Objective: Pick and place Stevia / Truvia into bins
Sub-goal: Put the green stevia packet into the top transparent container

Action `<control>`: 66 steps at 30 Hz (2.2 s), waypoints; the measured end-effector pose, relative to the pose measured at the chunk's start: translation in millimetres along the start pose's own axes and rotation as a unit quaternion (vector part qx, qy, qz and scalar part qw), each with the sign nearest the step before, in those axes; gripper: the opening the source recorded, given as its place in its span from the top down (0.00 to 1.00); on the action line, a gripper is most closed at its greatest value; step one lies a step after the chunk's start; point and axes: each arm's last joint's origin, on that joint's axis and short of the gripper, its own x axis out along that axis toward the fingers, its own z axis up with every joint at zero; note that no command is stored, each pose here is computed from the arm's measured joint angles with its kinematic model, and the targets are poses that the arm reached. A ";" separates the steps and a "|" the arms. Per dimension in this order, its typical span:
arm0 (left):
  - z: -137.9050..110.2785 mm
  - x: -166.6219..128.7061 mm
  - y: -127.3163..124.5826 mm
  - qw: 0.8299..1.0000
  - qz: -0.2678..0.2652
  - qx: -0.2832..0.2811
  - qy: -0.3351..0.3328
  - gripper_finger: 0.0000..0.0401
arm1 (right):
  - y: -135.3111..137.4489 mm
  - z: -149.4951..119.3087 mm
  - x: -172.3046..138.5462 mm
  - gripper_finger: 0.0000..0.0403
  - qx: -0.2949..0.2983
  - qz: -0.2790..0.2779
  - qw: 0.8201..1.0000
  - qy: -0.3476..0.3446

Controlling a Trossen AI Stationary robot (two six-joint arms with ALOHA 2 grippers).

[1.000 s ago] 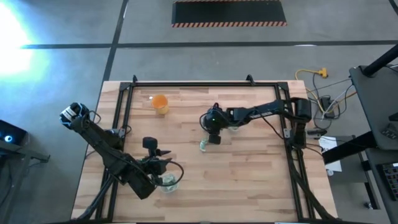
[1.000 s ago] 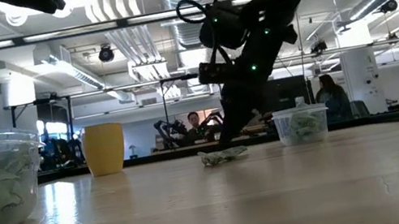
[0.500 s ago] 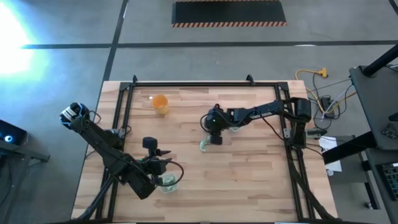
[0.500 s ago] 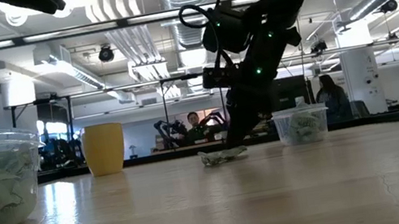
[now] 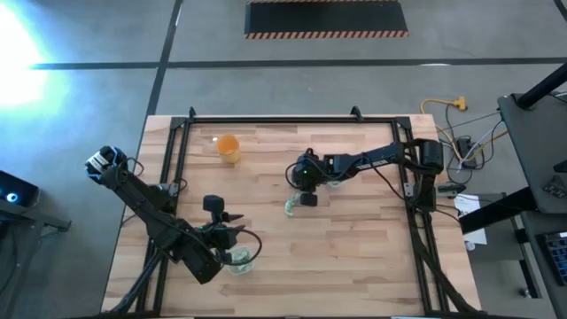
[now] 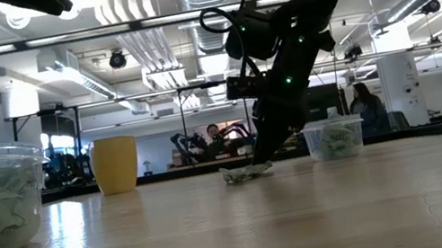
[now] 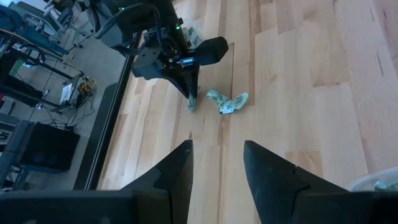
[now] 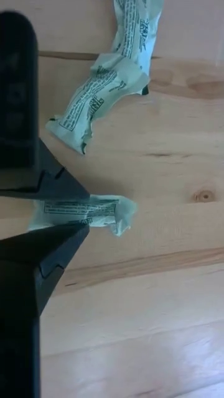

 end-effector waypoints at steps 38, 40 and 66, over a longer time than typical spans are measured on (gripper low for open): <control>-0.6 0.3 -0.2 1.000 0.000 0.001 0.001 0.69 | 8.1 -18.3 -93.9 0.98 0.034 -0.032 0.999 -0.021; -0.6 0.2 -0.2 1.000 0.000 0.001 0.001 0.69 | 8.1 -23.2 -101.2 0.98 0.043 -0.033 0.998 -0.030; -0.9 1.2 -0.2 1.000 0.000 -0.001 0.001 0.69 | 0.5 -87.1 -96.2 0.98 0.102 -0.094 0.990 0.003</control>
